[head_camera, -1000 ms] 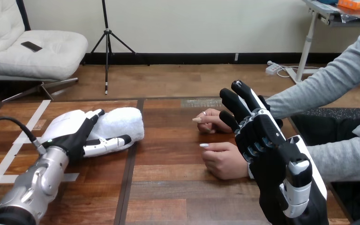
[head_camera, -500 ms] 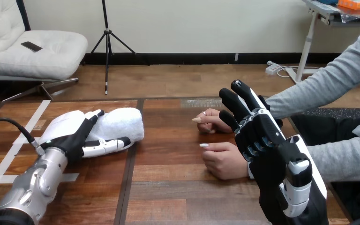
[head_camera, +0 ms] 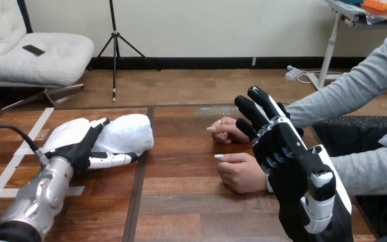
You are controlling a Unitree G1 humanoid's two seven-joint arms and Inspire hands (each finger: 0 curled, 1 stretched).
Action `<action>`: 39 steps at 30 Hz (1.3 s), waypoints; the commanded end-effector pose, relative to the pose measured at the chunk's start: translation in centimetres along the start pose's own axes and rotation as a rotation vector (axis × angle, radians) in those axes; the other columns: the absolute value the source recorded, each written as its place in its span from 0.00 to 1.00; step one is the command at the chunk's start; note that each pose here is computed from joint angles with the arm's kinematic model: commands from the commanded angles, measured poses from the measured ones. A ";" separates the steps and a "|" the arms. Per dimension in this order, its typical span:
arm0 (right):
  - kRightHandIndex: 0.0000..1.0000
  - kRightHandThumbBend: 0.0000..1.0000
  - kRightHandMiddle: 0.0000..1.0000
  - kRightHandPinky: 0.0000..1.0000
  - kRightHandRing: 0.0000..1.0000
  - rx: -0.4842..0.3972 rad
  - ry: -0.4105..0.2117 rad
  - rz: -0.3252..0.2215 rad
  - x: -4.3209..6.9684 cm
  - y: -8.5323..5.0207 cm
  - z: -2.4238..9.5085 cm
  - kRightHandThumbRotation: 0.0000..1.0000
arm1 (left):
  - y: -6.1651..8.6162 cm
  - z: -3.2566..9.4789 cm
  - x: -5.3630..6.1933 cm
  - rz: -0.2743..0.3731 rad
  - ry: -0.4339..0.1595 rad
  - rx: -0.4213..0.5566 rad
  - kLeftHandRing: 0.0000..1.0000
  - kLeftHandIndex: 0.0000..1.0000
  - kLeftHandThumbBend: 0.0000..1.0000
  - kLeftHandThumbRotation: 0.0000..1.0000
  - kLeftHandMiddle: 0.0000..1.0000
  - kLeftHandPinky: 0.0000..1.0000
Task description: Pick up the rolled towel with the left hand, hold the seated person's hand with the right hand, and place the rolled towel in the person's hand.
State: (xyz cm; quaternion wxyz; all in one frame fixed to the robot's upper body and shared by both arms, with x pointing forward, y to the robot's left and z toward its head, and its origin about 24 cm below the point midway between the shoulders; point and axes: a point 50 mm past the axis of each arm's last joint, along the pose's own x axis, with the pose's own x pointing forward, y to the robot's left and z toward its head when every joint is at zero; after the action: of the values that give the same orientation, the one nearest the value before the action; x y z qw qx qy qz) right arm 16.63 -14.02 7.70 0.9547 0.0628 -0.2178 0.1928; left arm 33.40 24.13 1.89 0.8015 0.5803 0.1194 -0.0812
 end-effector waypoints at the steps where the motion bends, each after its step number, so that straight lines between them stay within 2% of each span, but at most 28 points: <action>1: 0.95 0.92 0.94 1.00 1.00 -0.016 -0.101 0.008 1.4 -0.2 1.1 1.00 | 1.4 1.1 0.9 0.029 -0.003 0.040 0.93 0.91 0.84 0.49 0.93 0.95; 8: 0.95 0.92 0.93 1.00 1.00 -0.013 -0.108 0.012 1.4 -0.2 1.1 1.00 | 1.9 1.4 1.3 0.053 0.024 0.097 0.92 0.90 0.85 0.43 0.91 0.93; 17: 0.95 0.92 0.94 1.00 1.00 -0.013 -0.114 0.009 1.3 -0.2 1.2 1.00 | 2.8 1.9 1.9 0.052 0.039 0.121 0.92 0.89 0.85 0.44 0.91 0.94; 26: 0.95 0.92 0.94 1.00 1.00 -0.009 -0.114 0.009 1.3 -0.2 1.2 1.00 | 3.8 2.6 2.2 0.038 0.042 0.106 0.89 0.87 0.86 0.47 0.88 0.92; 31: 0.95 0.91 0.94 1.00 1.00 -0.015 -0.116 0.002 1.3 -0.3 1.2 1.00 | 4.6 3.1 2.3 0.007 0.045 0.061 0.86 0.85 0.86 0.48 0.86 0.83; 32: 0.95 0.91 0.94 1.00 1.00 -0.015 -0.116 0.002 1.3 -0.3 1.2 1.00 | 4.7 3.2 2.3 0.000 0.045 0.055 0.86 0.84 0.85 0.48 0.85 0.76; 39: 0.95 0.91 0.94 1.00 1.00 -0.015 -0.121 0.002 1.3 -0.3 1.2 1.00 | 5.5 3.8 2.2 -0.029 0.041 0.037 0.84 0.83 0.86 0.45 0.83 0.60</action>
State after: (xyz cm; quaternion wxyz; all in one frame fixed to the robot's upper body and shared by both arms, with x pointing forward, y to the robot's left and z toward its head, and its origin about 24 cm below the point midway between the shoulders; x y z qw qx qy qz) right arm 16.58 -14.10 7.82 0.9532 0.0631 -0.2248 0.1921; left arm 36.16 23.27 4.75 0.7758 0.6007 0.1738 -0.0838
